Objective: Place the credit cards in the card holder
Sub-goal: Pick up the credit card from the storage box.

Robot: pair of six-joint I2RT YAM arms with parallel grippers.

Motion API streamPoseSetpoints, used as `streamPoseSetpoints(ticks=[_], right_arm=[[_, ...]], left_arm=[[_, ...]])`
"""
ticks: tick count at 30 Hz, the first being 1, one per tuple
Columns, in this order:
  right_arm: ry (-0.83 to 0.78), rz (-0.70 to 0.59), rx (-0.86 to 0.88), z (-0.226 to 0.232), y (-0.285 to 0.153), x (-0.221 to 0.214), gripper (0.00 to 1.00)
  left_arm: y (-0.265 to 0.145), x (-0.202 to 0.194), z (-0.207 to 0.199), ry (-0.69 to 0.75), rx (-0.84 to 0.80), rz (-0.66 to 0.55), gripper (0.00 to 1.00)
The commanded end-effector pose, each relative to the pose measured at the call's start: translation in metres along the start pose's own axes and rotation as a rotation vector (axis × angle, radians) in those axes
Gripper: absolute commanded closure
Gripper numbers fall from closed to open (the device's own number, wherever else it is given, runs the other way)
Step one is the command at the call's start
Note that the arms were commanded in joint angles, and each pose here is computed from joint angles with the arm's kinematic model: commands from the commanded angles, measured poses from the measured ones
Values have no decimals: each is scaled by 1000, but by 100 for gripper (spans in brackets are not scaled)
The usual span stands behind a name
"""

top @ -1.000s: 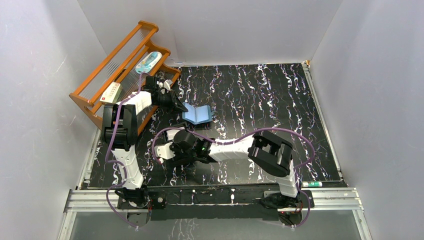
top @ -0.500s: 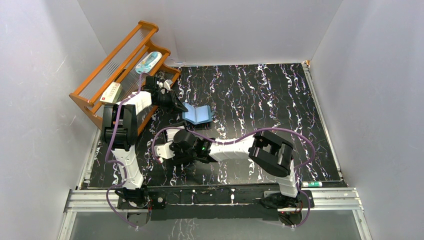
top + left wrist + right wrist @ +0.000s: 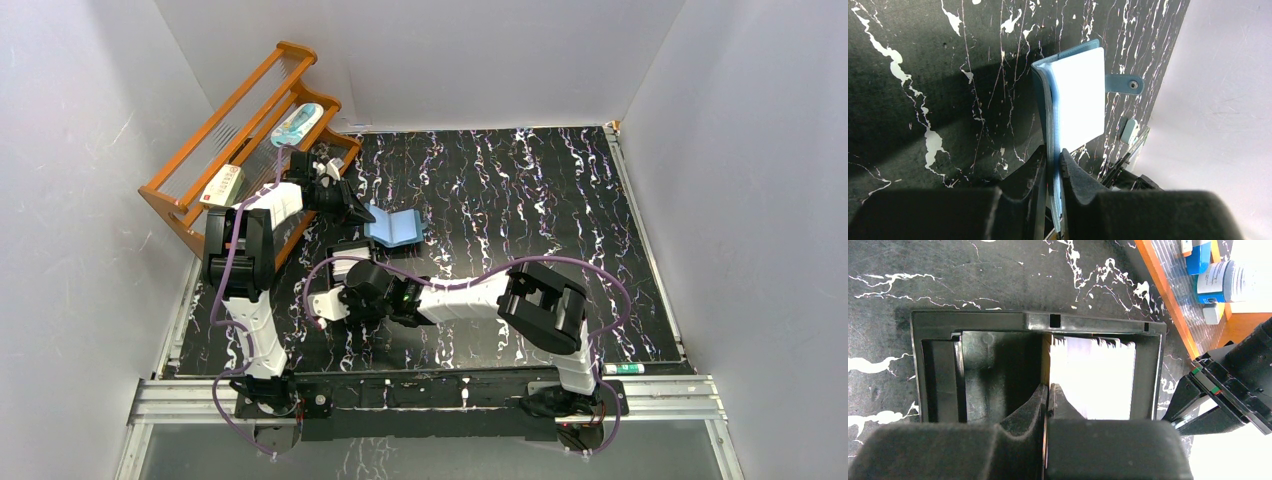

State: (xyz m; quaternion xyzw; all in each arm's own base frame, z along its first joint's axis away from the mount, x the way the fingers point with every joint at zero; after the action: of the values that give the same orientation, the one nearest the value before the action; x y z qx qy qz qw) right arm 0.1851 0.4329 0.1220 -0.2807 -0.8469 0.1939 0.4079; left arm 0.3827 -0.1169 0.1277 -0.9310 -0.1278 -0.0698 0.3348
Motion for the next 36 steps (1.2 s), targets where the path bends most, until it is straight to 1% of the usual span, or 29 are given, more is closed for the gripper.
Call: streamPoseSetpoints(ticks=[1, 3, 5, 6, 7, 9, 11, 12, 13, 14, 15, 16, 17, 19, 26, 30, 33, 35, 36], right_arm=[[14, -76, -106, -36, -17, 29, 98], [14, -71, -118, -37, -16, 29, 97], [17, -69, -130, -38, -15, 28, 87], [15, -69, -133, -39, -15, 29, 84], [14, -72, -133, -39, -14, 30, 83], [11, -80, -124, -39, -11, 32, 86], [13, -85, -130, -41, -9, 34, 83], [7, -86, -127, -42, -7, 34, 84], [3, -88, -125, -42, -7, 35, 89], [2, -89, -125, -42, -6, 35, 91], [3, -89, -125, -42, -5, 35, 90], [4, -84, -123, -42, -3, 34, 85], [2, -80, -116, -41, -2, 34, 84], [-4, -77, -103, -39, -1, 33, 100], [23, -85, -60, -39, -11, 38, 100], [94, -127, -63, -50, -35, 53, 100], [238, -200, -100, -59, -61, 68, 100], [360, -208, -154, -66, -74, 73, 100], [411, -220, -193, -76, -91, 78, 100]], left_arm=[[-11, -2, -14, 5, -49, 9, 89], [-10, -2, -14, 4, -49, 10, 89], [-11, -2, -14, 5, -49, 10, 89], [-11, -2, -14, 6, -50, 9, 89], [-11, -2, -14, 5, -50, 10, 89], [-11, -2, -14, 5, -51, 9, 89], [-11, -2, -14, 5, -51, 10, 89], [-11, -2, -14, 6, -53, 10, 89], [-11, -2, -15, 8, -53, 9, 88], [-11, -2, -15, 7, -54, 11, 88], [-11, -2, -15, 7, -55, 10, 88], [-11, -2, -15, 8, -55, 9, 88], [-12, -2, -15, 7, -55, 9, 88], [-12, -2, -15, 7, -56, 9, 88], [-12, -2, -16, 13, -57, 8, 88], [-11, -2, -16, 9, -60, 12, 88], [-9, -3, -18, 5, -68, 21, 89], [-9, -3, -25, 15, -78, 24, 89], [-8, -3, -30, 24, -86, 25, 89]])
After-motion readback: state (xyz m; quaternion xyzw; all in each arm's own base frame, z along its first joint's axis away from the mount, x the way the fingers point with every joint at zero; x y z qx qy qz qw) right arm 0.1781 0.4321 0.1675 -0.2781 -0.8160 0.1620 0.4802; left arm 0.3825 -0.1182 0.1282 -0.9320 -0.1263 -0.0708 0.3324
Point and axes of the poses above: each gripper's point midway between its finger pads, its own y axis out along the fingers, its own z axis along the line the jaws close on, x = y × z, the point moved 8 cm from there along -y, back along the fingers, and after that the axes turned 6 degrees about y, right-handed, at the moved point
